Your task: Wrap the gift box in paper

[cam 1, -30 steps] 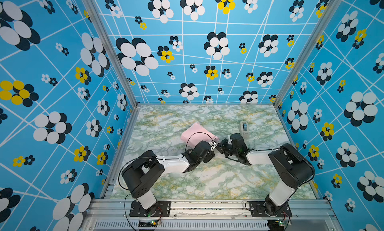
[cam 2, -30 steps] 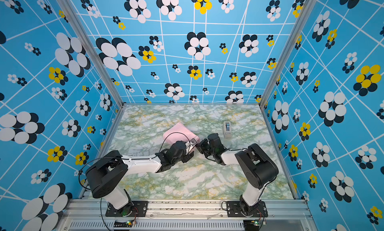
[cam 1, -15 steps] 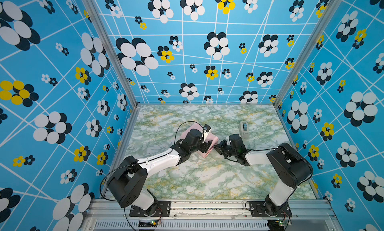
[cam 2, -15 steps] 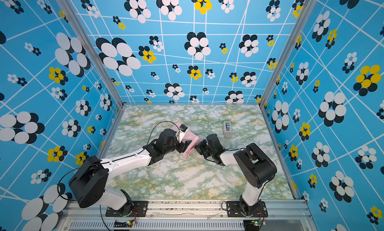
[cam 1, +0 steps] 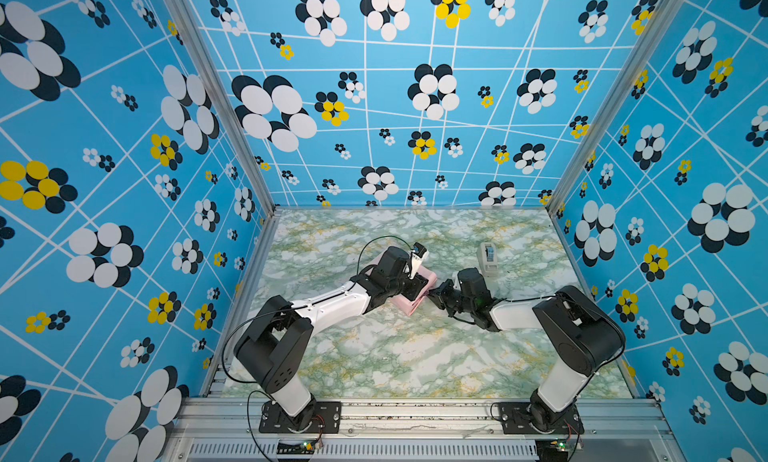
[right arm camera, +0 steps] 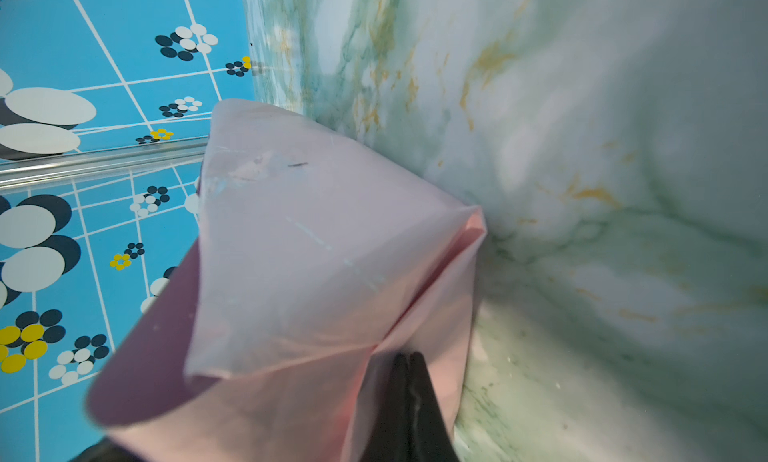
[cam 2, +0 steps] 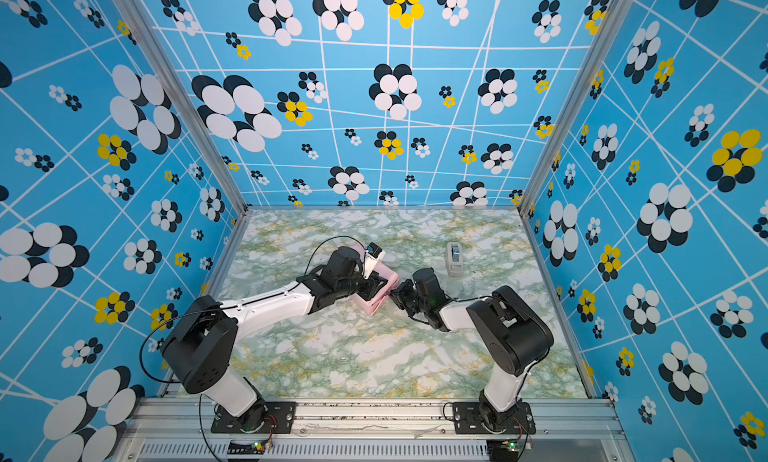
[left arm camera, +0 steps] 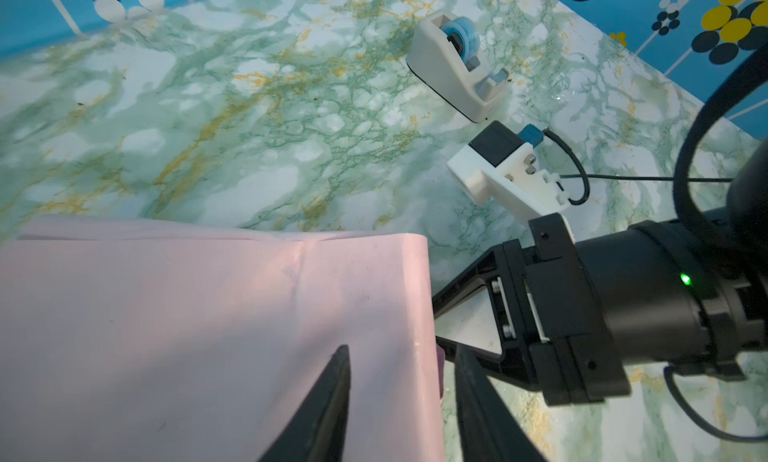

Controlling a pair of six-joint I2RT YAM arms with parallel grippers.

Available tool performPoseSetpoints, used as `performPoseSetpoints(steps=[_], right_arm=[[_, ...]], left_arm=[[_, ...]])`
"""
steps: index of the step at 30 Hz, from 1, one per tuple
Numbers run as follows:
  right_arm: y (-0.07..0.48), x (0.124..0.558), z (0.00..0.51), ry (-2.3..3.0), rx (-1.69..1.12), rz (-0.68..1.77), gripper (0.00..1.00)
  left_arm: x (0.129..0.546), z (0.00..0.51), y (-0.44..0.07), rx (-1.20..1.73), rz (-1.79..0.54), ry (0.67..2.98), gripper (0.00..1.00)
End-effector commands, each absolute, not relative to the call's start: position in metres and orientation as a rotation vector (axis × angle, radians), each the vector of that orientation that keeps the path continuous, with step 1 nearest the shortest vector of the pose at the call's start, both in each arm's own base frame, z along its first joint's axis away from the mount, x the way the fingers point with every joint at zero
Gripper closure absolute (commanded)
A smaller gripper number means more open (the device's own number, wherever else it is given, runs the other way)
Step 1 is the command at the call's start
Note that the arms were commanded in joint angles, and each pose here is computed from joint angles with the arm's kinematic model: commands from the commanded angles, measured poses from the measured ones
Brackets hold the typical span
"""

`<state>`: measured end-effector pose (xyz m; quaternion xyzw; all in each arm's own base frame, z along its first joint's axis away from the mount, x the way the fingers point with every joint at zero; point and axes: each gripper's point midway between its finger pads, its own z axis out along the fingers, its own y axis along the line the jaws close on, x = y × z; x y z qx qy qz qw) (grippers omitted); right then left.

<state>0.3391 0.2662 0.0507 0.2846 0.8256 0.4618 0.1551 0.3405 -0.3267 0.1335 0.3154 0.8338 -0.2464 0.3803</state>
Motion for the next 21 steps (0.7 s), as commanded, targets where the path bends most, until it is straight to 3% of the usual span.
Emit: performPoseSetpoints(steps=[1, 13, 21], right_arm=[[0.268, 0.333, 0.044, 2.380, 0.814, 1.326, 1.00], [0.268, 0.334, 0.044, 2.380, 0.815, 1.328, 1.00], [0.269, 0.334, 0.044, 2.379, 0.815, 1.329, 1.00]], left_arm=[[0.338, 0.134, -0.338, 0.838, -0.688, 2.141, 0.63], [0.338, 0.105, -0.345, 0.939, -0.598, 2.186, 0.78], [0.341, 0.094, -0.338, 1.005, -0.337, 2.187, 0.84]])
